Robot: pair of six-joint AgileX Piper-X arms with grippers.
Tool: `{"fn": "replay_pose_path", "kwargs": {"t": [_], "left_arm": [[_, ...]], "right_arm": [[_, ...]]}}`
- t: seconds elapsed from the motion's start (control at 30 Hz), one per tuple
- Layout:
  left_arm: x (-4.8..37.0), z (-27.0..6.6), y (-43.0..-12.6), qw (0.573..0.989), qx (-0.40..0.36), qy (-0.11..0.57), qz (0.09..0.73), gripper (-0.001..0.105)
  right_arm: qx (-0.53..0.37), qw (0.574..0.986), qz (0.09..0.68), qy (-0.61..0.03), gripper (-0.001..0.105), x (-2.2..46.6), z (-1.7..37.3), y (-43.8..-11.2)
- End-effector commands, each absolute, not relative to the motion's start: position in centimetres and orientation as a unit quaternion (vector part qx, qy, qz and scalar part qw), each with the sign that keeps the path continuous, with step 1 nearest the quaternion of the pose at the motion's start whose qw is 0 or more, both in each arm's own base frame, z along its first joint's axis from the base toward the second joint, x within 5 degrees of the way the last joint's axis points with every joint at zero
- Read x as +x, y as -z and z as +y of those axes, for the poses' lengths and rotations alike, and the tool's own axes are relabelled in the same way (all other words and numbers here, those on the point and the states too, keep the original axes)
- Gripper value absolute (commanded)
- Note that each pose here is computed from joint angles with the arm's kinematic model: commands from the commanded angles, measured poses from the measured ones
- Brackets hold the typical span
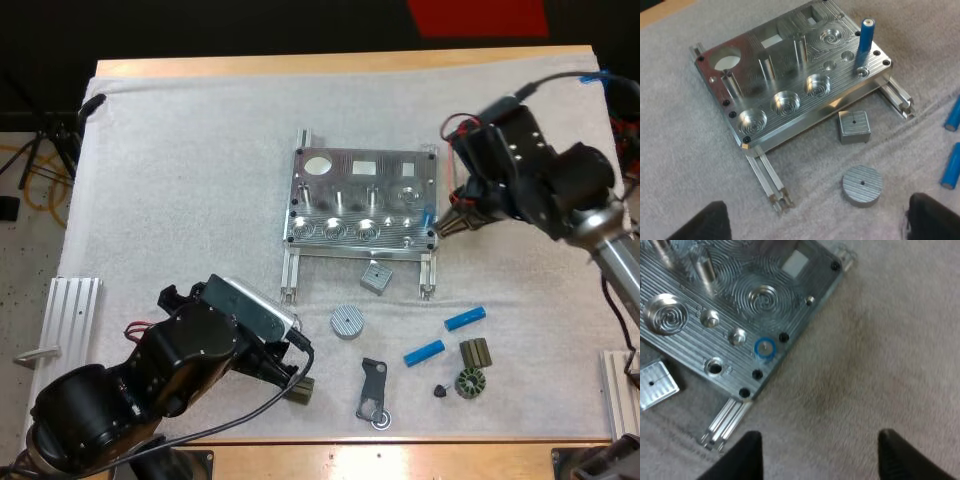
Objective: Load cells from right to left
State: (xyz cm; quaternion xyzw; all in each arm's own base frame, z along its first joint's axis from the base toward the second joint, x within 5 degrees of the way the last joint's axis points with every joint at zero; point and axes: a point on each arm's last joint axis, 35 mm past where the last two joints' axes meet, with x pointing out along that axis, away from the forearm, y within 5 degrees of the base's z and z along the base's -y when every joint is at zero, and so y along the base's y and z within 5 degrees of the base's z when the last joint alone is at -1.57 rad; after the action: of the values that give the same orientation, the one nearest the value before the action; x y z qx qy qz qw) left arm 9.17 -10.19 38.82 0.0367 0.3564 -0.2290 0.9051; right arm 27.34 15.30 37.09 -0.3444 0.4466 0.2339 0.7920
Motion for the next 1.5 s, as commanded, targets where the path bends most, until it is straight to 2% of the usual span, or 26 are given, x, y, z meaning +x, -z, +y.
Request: {"fn": "replay_pose_path", "kwargs": {"t": [0.0, 0.13, 0.3, 0.47, 0.63, 0.9, 1.23, 1.47], "left_arm": [[9.1, -10.1, -39.2, 0.908, 0.046, 0.235, 0.345, 0.071], [9.0, -10.2, -39.2, 0.900, 0.073, 0.261, 0.342, 0.071], [9.0, -10.3, -39.2, 0.893, 0.113, 0.288, 0.328, 0.071], [9.2, -11.0, -39.9, 0.889, 0.082, 0.332, 0.305, 0.071], [9.3, -11.6, -40.8, 0.884, 0.050, 0.377, 0.271, 0.071], [9.6, -12.2, -40.8, 0.872, 0.114, 0.411, 0.239, 0.071], [10.7, -14.2, -39.4, 0.836, 0.132, 0.458, 0.273, 0.071], [11.9, -15.8, -38.0, 0.814, 0.202, 0.471, 0.274, 0.071]], "right_arm": [[-0.327, 0.797, 0.456, -0.226, 0.054, 26.4, 14.5, -37.9], [-0.294, 0.796, 0.468, -0.246, 0.054, 24.8, 13.8, -38.9], [-0.193, 0.821, 0.458, -0.280, 0.054, 23.7, 11.7, -40.9], [-0.142, 0.835, 0.454, -0.277, 0.054, 22.9, 9.3, -42.1], [-0.129, 0.827, 0.474, -0.274, 0.054, 21.2, 7.9, -42.6], [-0.109, 0.808, 0.494, -0.301, 0.054, 18.6, 7.3, -43.2], [-0.090, 0.789, 0.522, -0.312, 0.054, 15.8, 6.5, -40.7], [-0.080, 0.791, 0.525, -0.305, 0.054, 13.2, 5.6, -39.5]]}}
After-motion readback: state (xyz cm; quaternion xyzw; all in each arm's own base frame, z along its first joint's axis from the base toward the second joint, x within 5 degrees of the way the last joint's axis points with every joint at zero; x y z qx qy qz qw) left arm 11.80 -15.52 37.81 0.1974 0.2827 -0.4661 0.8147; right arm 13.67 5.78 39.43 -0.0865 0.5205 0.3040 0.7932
